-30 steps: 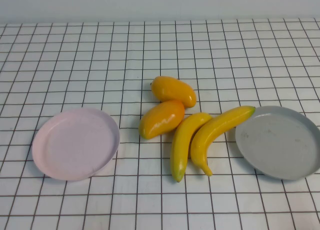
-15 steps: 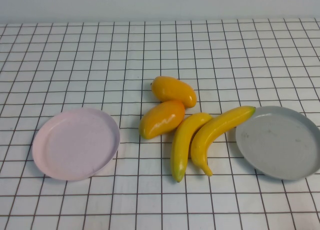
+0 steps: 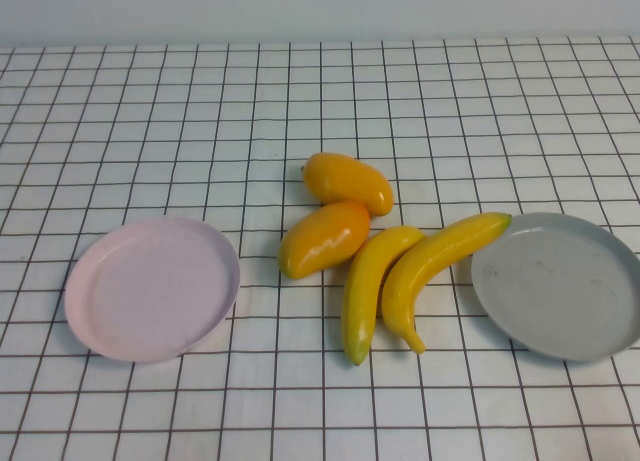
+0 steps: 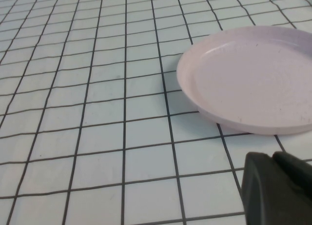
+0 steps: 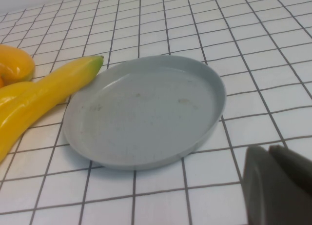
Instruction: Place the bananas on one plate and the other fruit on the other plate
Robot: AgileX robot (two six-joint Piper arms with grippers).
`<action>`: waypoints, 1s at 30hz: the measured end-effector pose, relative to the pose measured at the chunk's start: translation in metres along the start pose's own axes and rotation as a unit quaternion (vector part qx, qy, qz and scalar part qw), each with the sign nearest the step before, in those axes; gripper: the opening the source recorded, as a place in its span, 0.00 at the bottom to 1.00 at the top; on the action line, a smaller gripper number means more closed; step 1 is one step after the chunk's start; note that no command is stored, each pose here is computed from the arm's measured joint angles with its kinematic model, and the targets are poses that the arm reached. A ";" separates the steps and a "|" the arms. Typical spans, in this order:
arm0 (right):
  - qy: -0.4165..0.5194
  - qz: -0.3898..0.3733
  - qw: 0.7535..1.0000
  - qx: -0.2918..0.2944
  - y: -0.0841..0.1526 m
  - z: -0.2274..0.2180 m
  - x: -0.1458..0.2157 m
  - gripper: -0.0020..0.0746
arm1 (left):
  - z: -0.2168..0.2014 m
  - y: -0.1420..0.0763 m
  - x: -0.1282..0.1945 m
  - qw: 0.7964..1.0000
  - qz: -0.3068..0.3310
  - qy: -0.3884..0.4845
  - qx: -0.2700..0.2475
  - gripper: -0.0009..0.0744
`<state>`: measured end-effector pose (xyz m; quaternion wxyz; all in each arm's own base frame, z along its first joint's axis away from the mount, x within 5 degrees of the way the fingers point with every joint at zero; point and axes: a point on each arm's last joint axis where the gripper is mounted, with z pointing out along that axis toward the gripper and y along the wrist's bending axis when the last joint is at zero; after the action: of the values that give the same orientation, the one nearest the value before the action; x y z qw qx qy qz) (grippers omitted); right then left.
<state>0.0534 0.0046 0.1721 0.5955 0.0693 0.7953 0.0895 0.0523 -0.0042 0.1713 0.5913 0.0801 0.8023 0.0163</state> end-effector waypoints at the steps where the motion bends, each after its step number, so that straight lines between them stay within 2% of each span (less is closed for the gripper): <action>1: 0.000 0.000 1.000 0.000 0.000 0.000 0.000 0.01 | 0.000 0.000 0.000 1.000 0.000 -0.001 0.000 0.01; 7: 0.000 0.000 1.000 0.000 0.000 0.000 0.000 0.01 | 0.000 0.000 0.000 1.000 -0.007 -0.001 0.003 0.01; 15: 0.000 0.000 1.000 0.000 0.000 0.000 0.000 0.01 | 0.000 -0.003 -0.009 0.995 -0.085 -0.047 0.020 0.01; 24: 0.000 0.000 1.000 0.000 0.000 0.000 0.000 0.01 | -0.001 -0.002 -0.013 0.993 -0.097 -0.071 0.018 0.01; 30: 0.000 0.000 1.000 0.000 0.000 0.000 0.000 0.01 | -0.001 -0.003 -0.015 0.988 -0.130 -0.081 0.026 0.01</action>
<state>0.0534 0.0046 0.1721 0.5955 0.0693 0.7953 0.0895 0.0551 -0.0091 0.1858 0.6494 -0.0083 0.7553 -0.0879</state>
